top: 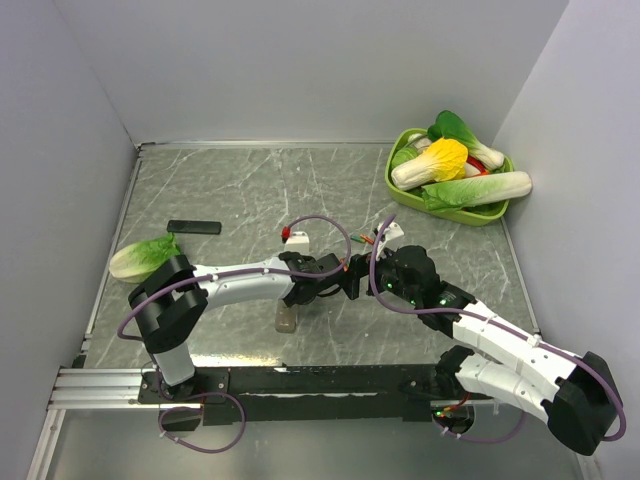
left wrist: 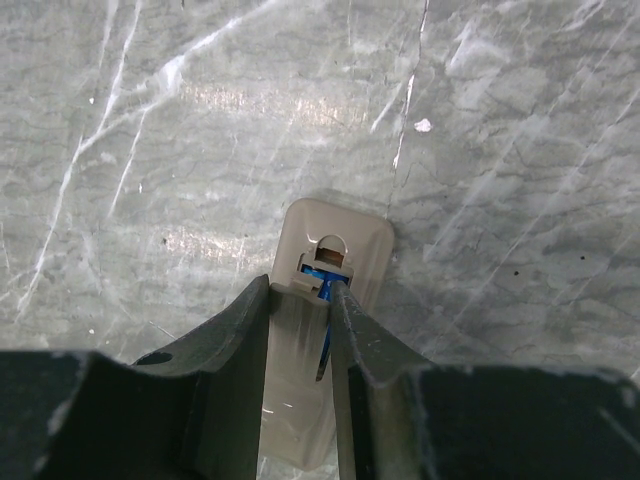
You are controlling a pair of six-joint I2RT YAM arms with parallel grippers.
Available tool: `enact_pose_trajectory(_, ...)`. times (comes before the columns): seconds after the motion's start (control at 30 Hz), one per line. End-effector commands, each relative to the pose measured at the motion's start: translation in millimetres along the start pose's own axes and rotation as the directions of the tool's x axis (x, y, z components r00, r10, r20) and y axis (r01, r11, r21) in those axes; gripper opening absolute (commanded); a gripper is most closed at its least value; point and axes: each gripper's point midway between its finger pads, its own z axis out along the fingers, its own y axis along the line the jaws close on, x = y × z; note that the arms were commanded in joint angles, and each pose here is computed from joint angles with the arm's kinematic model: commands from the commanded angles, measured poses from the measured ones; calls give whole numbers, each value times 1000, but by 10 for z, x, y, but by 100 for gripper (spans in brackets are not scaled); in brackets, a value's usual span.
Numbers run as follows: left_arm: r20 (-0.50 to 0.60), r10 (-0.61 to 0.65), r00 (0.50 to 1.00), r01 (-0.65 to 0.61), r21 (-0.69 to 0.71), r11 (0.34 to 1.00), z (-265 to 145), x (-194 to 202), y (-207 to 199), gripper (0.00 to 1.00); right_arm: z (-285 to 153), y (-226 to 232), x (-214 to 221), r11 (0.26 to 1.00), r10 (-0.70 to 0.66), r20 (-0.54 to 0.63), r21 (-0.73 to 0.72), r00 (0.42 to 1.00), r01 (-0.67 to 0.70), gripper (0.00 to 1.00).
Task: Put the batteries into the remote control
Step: Load the battery cover into the remote control.
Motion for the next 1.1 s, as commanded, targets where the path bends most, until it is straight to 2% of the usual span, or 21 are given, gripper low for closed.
enact_pose_trajectory(0.0, 47, -24, 999, 24, -3, 1000, -38, -136, -66, 3, -11, 58, -134, 1000, 9, 49, -23, 999, -8, 100)
enact_pose_trajectory(1.07, 20, 2, 1000, -1, -18, 1000, -14, 35, -70, 2, -11, 48, -114, 1000, 11, 46, -22, 999, -10, 100)
